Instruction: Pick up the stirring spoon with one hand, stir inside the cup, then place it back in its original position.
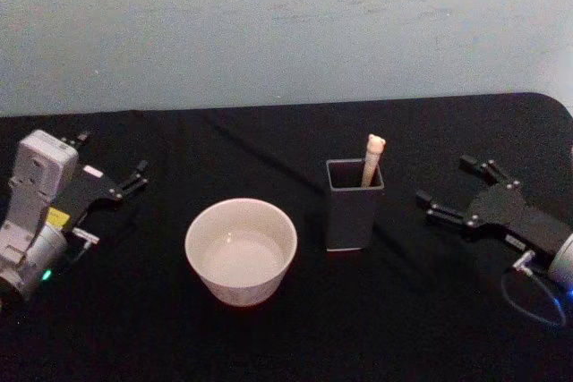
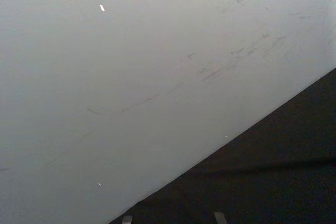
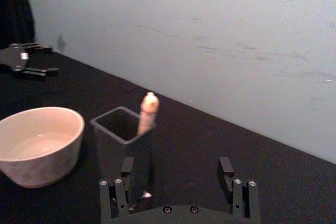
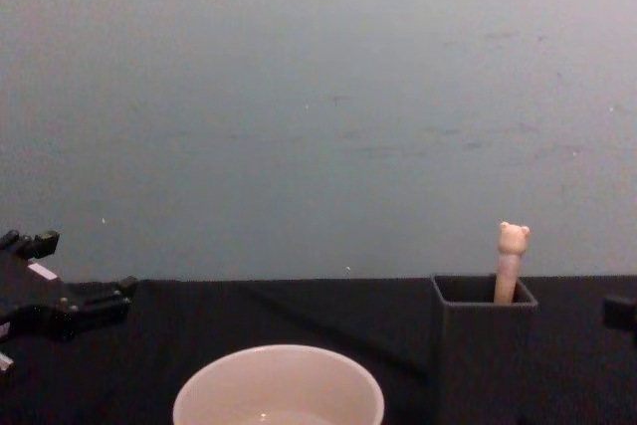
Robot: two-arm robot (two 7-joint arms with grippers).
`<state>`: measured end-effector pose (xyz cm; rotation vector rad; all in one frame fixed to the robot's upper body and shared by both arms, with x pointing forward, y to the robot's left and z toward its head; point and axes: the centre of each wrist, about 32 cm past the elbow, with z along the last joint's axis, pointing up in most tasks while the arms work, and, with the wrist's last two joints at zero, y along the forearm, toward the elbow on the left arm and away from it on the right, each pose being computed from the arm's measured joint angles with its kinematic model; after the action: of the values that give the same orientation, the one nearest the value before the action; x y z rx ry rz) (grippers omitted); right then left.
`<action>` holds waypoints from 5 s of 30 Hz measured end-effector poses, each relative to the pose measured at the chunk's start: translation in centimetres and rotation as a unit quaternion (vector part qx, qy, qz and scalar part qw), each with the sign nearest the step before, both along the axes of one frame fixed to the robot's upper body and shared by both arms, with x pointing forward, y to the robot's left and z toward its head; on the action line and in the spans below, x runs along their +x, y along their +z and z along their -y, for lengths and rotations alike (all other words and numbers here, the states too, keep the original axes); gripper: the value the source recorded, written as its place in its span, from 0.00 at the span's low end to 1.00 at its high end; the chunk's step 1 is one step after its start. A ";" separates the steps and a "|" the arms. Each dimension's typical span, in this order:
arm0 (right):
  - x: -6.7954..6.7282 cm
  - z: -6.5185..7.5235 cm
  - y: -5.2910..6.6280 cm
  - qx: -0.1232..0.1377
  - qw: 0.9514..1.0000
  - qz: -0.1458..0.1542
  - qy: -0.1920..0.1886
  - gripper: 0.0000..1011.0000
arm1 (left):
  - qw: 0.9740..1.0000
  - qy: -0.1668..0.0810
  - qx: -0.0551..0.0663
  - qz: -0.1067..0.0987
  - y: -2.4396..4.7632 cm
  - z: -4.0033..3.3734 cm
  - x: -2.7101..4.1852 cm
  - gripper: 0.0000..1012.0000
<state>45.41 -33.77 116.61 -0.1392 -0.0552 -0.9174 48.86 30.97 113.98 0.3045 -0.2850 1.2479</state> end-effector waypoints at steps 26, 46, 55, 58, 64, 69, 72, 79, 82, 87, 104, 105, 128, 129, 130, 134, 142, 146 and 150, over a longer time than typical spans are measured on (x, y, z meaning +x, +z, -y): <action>4.6 -4.3 0.2 0.041 0.999 -0.009 0.024 0.99 | 1.000 0.000 0.000 0.000 0.00 0.00 0.00 0.99; 6.5 -5.1 0.2 0.054 0.997 -0.036 0.029 0.99 | 1.000 0.000 0.000 0.000 0.00 0.00 0.00 0.99; 6.7 -5.2 0.2 0.057 0.997 -0.047 0.031 0.99 | 1.000 0.000 0.000 0.000 0.00 0.00 0.00 0.99; 6.8 -5.2 0.2 0.058 0.996 -0.051 0.034 0.99 | 1.000 0.000 0.000 0.000 0.00 0.00 0.00 0.99; 6.8 -5.2 0.3 0.058 0.996 -0.052 0.034 0.99 | 1.000 0.000 0.000 0.000 0.00 0.00 0.00 0.99; 6.8 -5.2 0.2 0.058 0.996 -0.051 0.034 0.99 | 1.000 0.000 0.000 0.000 0.00 0.00 0.00 0.99; 6.8 -5.2 0.2 0.058 0.996 -0.051 0.033 0.99 | 1.000 0.000 0.000 0.000 0.00 0.00 0.00 0.99; 6.8 -5.2 0.3 0.058 0.997 -0.050 0.033 0.99 | 1.000 0.000 0.000 0.000 0.00 0.00 0.00 0.99; 6.8 -5.2 0.3 0.058 0.997 -0.050 0.033 0.95 | 1.000 0.000 0.000 0.000 0.00 0.00 0.00 0.99; 6.8 -5.2 0.3 0.058 0.997 -0.049 0.032 0.84 | 1.000 0.000 0.000 0.000 0.00 0.00 0.00 0.99; 6.7 -5.2 0.3 0.058 0.997 -0.049 0.032 0.36 | 1.000 0.000 0.000 0.000 0.00 0.00 0.00 0.99; 6.7 -5.2 0.3 0.058 0.997 -0.049 0.032 0.33 | 1.000 0.000 0.000 0.000 0.00 0.00 0.00 0.99; 6.7 -5.2 0.4 0.057 0.996 -0.051 0.036 0.20 | 1.000 0.000 0.000 0.000 0.00 0.00 0.00 0.99; 6.7 -5.2 0.5 0.058 0.996 -0.052 0.037 0.20 | 1.000 0.000 0.000 0.000 0.00 0.00 0.00 0.99; 6.7 -5.3 0.8 0.060 0.996 -0.054 0.039 0.20 | 1.000 0.000 0.000 0.000 0.00 0.00 0.00 0.99; 6.7 -5.3 1.2 0.068 0.995 -0.057 0.040 0.20 | 1.000 0.000 0.000 0.000 0.00 0.00 0.00 0.99; 6.4 -5.0 3.0 0.097 0.993 -0.046 0.043 0.20 | 1.000 0.000 0.000 0.000 0.00 0.00 0.00 0.99; 6.4 -4.8 4.2 0.118 0.991 -0.036 0.043 0.20 | 1.000 0.000 0.000 0.000 0.00 0.00 0.00 0.99; 6.6 -4.9 5.2 0.138 0.989 -0.025 0.042 0.20 | 1.000 0.000 0.000 0.000 0.00 0.00 0.00 0.99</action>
<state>51.99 -28.87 121.82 0.0959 0.1115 -0.8290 48.86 30.97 113.98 0.3045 -0.2850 1.2479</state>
